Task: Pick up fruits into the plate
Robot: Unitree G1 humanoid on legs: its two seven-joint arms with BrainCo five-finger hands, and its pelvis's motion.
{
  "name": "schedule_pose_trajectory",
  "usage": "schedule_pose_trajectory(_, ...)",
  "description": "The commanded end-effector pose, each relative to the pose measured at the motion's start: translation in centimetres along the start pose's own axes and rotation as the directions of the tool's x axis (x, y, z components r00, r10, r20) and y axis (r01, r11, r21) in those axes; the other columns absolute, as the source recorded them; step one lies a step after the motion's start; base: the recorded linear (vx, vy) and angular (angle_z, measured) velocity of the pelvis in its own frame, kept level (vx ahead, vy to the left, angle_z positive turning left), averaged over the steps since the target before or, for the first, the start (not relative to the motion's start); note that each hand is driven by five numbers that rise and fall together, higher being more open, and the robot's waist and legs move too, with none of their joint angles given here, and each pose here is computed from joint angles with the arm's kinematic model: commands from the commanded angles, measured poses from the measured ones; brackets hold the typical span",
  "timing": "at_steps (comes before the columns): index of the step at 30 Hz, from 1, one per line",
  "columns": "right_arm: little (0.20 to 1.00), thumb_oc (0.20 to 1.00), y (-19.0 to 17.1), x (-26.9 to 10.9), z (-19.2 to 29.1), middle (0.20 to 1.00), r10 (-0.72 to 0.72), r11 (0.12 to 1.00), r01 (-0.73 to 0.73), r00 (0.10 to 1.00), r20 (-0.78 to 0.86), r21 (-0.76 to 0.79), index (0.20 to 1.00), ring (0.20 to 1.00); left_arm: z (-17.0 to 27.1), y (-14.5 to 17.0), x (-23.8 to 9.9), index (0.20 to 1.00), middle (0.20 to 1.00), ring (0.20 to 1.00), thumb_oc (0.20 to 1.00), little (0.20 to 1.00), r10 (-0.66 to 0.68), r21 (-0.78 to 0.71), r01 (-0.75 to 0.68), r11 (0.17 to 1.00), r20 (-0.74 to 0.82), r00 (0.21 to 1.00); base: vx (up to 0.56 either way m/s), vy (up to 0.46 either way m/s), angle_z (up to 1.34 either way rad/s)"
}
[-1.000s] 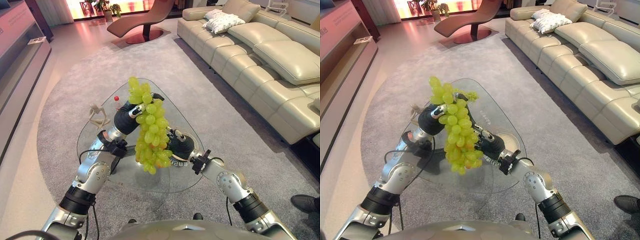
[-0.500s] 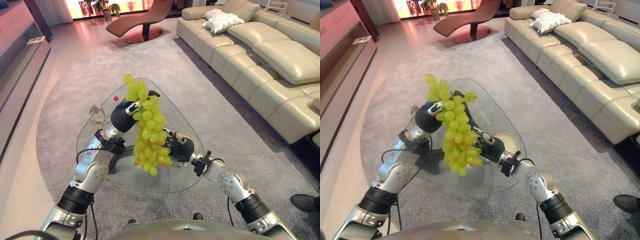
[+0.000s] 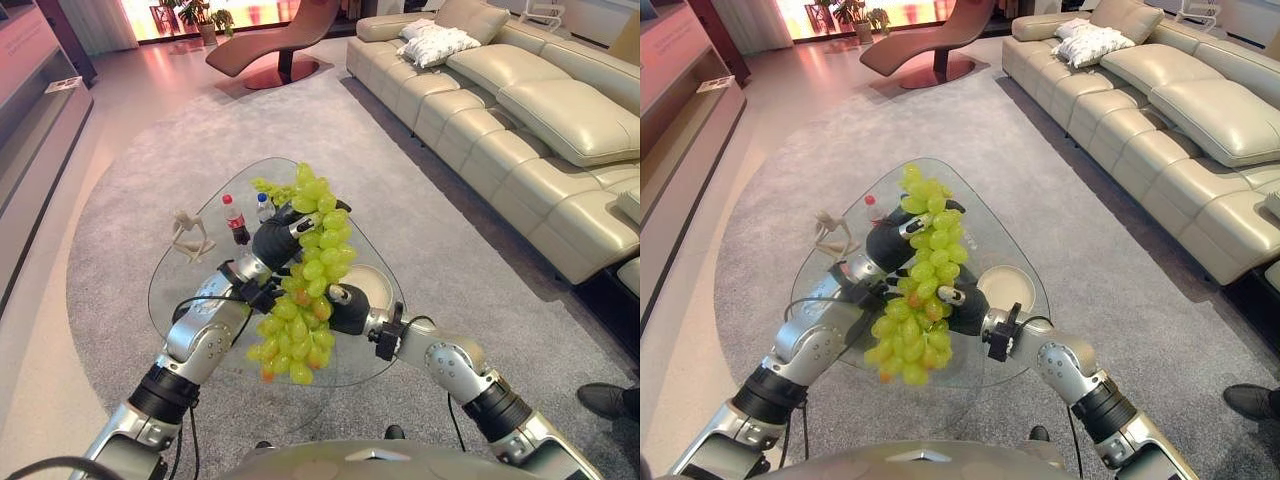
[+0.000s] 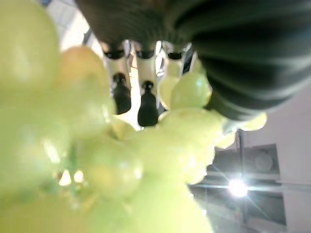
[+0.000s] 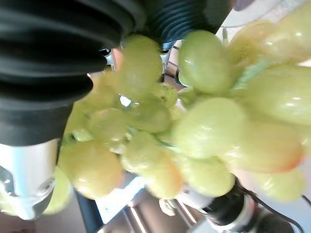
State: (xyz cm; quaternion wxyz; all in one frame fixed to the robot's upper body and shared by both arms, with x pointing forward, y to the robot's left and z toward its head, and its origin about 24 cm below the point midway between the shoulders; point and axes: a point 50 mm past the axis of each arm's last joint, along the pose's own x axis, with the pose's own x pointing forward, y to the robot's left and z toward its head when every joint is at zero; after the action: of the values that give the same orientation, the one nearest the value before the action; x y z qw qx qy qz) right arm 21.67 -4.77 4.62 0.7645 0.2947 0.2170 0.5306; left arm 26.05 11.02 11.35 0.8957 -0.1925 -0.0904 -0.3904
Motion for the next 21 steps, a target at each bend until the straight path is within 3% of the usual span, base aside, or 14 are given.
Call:
schedule_pose_trajectory(1, 1.000, 1.000, 4.1, 2.8, 2.3, 1.000, 0.226, 0.971, -0.222, 0.973, 0.038, -0.086, 1.000, 1.000, 1.7, -0.5, 3.3, 0.200, 0.200, 0.200, 0.200, 0.200, -0.063, 0.104, 0.058, 0.993, 0.044, 0.997, 0.00, 0.000, 0.00)
schedule_pose_trajectory(10, 1.000, 1.000, 4.7, 3.9, 1.1, 1.000, 0.241, 0.969, -0.243, 0.969, -0.045, -0.041, 1.000, 1.000, 1.0, 0.2, 4.1, 0.200, 0.200, 0.200, 0.200, 0.200, 0.054, 0.198, -0.056, 0.979, 0.013, 0.998, 0.00, 0.000, 0.00)
schedule_pose_trajectory(11, 0.837, 0.837, 4.8, 4.1, 1.1, 0.837, 0.240, 0.970, -0.241, 0.970, -0.036, -0.034, 0.837, 0.837, 0.8, 0.3, 4.2, 0.200, 0.200, 0.200, 0.200, 0.200, 0.059, 0.195, -0.059, 0.979, 0.005, 0.998, 0.00, 0.000, 0.00)
schedule_pose_trajectory(12, 0.200, 0.200, 4.8, 4.2, 1.1, 0.200, 0.231, 0.972, -0.232, 0.973, -0.015, -0.029, 0.200, 0.200, 0.7, 0.3, 4.2, 0.200, 0.200, 0.200, 0.200, 0.200, 0.065, 0.196, -0.064, 0.978, 0.001, 0.998, 0.00, 0.000, 0.00)
schedule_pose_trajectory(21, 0.200, 0.200, 4.7, 4.3, 2.1, 0.200, 0.188, 0.981, -0.184, 0.980, 0.064, -0.056, 0.200, 0.200, 0.2, 0.9, 4.0, 0.200, 0.200, 0.200, 0.200, 0.200, 0.135, 0.203, -0.131, 0.970, -0.007, 0.991, 0.00, 0.000, 0.00)
